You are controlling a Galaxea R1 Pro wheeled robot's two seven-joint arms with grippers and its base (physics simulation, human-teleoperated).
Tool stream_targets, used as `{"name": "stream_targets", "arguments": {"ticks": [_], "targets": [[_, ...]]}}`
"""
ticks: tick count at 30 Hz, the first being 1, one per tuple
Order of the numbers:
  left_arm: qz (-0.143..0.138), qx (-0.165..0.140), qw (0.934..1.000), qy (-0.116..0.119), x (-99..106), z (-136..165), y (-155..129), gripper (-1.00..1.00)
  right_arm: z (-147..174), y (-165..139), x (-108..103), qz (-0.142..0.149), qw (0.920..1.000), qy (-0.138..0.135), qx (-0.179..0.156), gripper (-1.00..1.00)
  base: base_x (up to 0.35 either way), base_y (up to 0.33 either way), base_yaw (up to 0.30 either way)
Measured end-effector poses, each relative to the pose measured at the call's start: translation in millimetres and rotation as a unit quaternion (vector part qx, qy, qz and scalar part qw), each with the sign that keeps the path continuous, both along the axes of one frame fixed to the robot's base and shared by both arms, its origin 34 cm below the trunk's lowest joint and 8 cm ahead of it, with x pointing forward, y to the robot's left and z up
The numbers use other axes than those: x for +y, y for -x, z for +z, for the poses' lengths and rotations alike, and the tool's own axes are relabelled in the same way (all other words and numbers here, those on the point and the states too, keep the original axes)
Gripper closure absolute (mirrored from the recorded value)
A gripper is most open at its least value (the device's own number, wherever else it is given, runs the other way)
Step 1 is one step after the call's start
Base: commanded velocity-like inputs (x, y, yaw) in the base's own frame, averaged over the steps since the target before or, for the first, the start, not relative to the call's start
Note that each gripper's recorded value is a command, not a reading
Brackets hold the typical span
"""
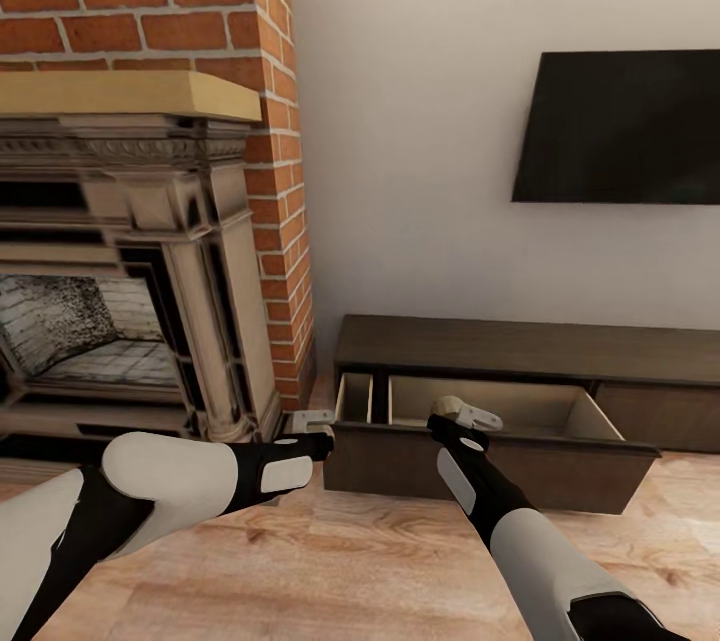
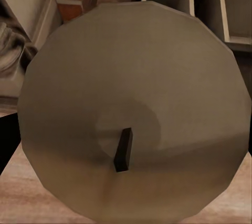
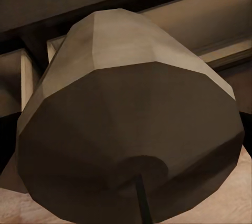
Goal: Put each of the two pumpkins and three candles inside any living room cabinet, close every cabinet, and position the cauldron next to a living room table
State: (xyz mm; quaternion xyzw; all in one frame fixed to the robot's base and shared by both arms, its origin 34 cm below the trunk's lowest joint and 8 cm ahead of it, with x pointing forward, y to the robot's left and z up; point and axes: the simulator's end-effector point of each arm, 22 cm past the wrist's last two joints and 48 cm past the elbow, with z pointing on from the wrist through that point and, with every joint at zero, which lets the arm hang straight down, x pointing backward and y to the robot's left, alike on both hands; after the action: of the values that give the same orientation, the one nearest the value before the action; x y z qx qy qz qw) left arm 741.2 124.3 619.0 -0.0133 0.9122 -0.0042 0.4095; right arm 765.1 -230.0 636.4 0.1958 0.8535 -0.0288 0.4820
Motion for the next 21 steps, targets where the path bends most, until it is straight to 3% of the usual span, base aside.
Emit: {"name": "stream_targets", "arguments": {"ticks": [21], "targets": [[-0.003,0.003,1.0,0.005,-3.1,26.9,-4.4,1.0,26.3,-4.7,-0.3,-0.001,1.0,0.0,0.005,1.0,0.0,0.0,0.0]]}}
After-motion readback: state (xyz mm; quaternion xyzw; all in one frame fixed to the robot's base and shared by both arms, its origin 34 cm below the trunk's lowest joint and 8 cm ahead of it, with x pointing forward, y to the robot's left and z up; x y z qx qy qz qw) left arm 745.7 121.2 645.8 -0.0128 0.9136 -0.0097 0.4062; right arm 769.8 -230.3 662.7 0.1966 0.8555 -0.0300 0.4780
